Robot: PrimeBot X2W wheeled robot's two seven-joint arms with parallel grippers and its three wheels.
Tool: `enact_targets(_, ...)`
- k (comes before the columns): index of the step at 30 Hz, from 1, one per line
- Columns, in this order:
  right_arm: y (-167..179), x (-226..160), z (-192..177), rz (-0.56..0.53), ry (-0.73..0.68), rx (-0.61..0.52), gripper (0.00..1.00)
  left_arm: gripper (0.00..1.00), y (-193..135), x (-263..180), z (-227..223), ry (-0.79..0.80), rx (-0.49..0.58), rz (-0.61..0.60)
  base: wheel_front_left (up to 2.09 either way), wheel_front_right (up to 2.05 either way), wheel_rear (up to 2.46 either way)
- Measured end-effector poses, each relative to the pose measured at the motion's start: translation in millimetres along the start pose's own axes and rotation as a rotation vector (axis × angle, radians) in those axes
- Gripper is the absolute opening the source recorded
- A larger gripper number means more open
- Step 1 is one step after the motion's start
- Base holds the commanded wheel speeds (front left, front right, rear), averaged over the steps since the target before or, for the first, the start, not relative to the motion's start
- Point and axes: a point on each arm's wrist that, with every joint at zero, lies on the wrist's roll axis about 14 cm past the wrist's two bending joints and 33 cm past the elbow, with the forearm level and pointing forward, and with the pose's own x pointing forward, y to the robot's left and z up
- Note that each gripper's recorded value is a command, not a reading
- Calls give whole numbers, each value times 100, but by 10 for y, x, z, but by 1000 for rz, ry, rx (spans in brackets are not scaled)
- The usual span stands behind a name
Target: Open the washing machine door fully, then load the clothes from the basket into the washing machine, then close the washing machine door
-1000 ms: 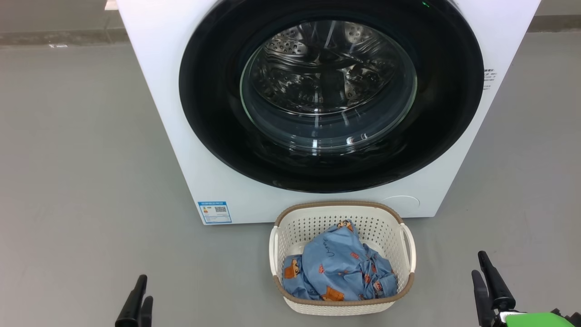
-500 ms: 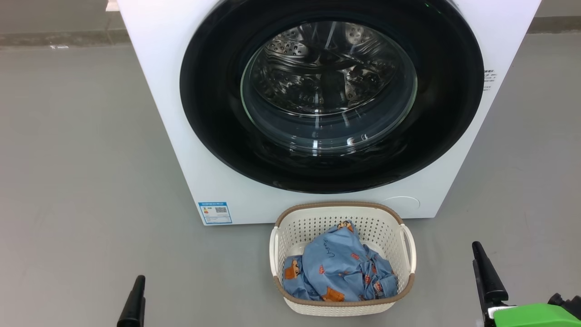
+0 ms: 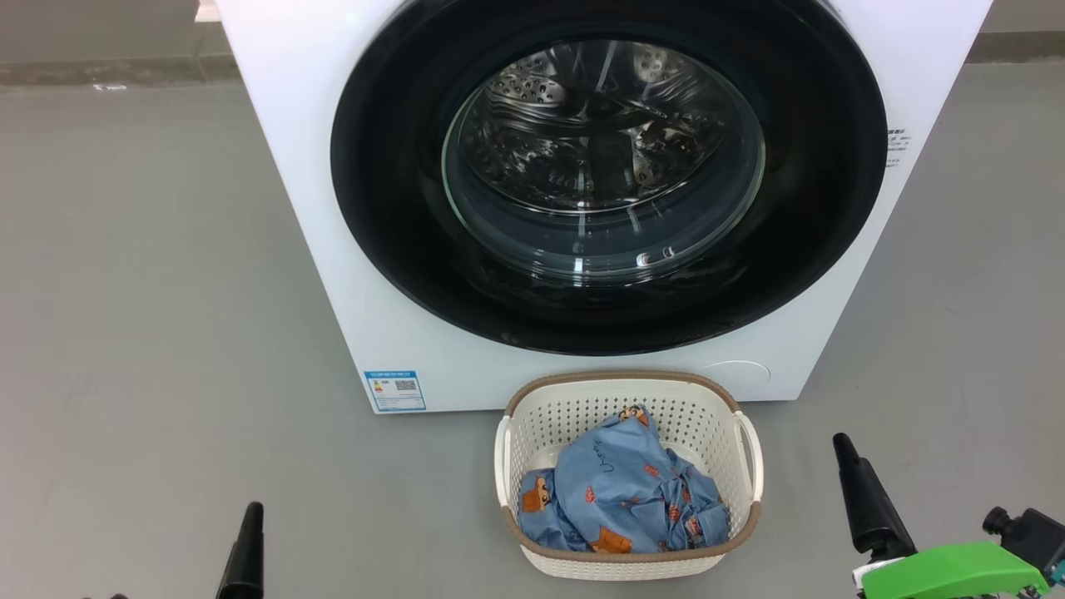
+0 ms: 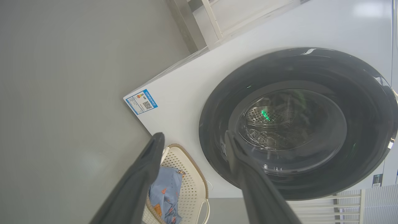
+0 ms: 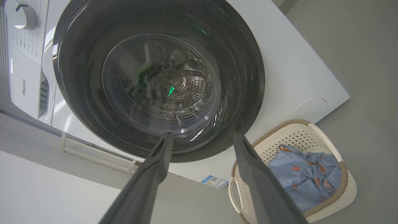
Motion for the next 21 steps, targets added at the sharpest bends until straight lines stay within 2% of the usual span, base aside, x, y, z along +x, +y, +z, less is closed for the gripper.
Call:
enact_targets(14, 114, 9, -34, 54, 16, -266, 100, 100, -97, -13, 102, -37, 304, -37, 0, 0, 0)
enact_targets(21, 143, 5, -25, 69, 6, -359, 100, 100, -64, -60, 108, -42, 409, -34, 0, 0, 0)
